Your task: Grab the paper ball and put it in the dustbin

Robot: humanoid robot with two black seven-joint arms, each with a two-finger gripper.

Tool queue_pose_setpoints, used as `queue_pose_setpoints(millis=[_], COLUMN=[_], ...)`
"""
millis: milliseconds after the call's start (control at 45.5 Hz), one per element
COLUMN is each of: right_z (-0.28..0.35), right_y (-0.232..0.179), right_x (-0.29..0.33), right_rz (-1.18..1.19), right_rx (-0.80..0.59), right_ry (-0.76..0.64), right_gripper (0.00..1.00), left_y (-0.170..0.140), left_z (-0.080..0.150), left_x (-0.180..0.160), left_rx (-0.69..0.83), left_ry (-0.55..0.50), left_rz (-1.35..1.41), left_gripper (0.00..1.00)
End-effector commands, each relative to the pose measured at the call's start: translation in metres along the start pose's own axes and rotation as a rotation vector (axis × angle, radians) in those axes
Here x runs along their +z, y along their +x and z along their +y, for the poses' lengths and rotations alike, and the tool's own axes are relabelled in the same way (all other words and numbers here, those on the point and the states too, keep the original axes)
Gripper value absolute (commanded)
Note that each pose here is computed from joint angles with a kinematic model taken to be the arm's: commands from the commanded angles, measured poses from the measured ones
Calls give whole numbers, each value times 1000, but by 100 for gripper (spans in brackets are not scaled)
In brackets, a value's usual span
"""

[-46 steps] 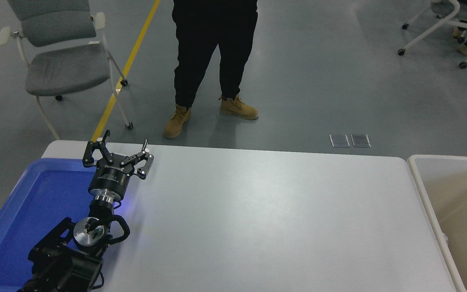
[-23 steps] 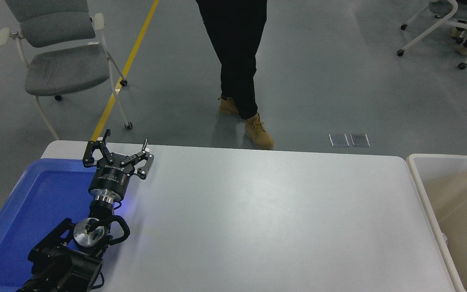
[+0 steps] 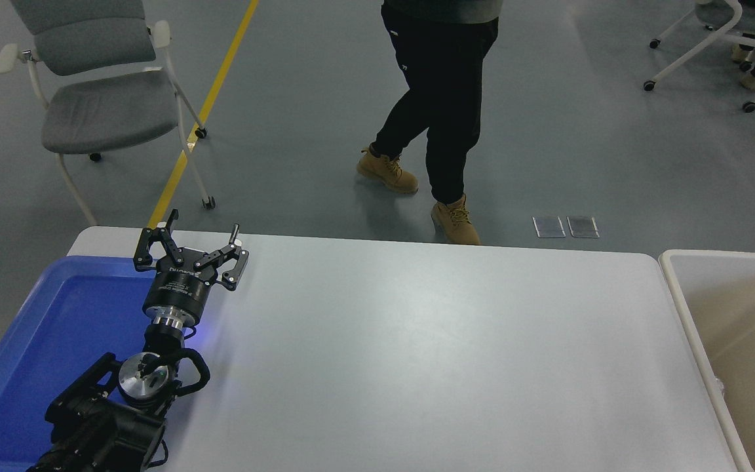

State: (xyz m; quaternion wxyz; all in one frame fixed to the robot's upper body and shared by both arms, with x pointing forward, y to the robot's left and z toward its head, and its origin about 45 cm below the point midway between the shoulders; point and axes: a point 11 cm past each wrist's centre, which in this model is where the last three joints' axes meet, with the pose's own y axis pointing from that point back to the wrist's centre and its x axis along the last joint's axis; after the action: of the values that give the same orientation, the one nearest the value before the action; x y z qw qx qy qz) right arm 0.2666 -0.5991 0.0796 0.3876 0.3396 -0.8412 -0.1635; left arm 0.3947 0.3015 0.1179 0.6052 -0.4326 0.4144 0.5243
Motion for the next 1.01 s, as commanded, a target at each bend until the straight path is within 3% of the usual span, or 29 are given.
queue_pose_setpoints(millis=[0, 88, 264, 286, 330, 352, 725, 989], right_z=[1, 1, 1, 2, 2, 2, 2, 5], right_y=[-2, -2, -10, -12, -17, -19, -20, -30], right_x=[11, 11, 11, 11, 10, 10, 1, -52], right_rz=[-8, -8, -9, -8, -10, -8, -2, -1], right_rx=[1, 0, -21, -28, -40, -47, -52, -76], right_ry=[-19, -19, -18, -17, -17, -16, 7, 96], right_gripper=[33, 47, 62, 68, 93, 100, 100, 100], left_y=[0, 0, 0, 0, 0, 0, 0, 0], left_z=[0, 0, 0, 0, 0, 0, 0, 0], left_x=[0, 0, 0, 0, 0, 0, 0, 0], left_rx=[0, 0, 0, 0, 0, 0, 0, 0], left_ry=[0, 0, 0, 0, 0, 0, 0, 0], left_rz=[0, 0, 0, 0, 0, 0, 0, 0], left_gripper=[99, 99, 99, 99, 99, 99, 99, 99])
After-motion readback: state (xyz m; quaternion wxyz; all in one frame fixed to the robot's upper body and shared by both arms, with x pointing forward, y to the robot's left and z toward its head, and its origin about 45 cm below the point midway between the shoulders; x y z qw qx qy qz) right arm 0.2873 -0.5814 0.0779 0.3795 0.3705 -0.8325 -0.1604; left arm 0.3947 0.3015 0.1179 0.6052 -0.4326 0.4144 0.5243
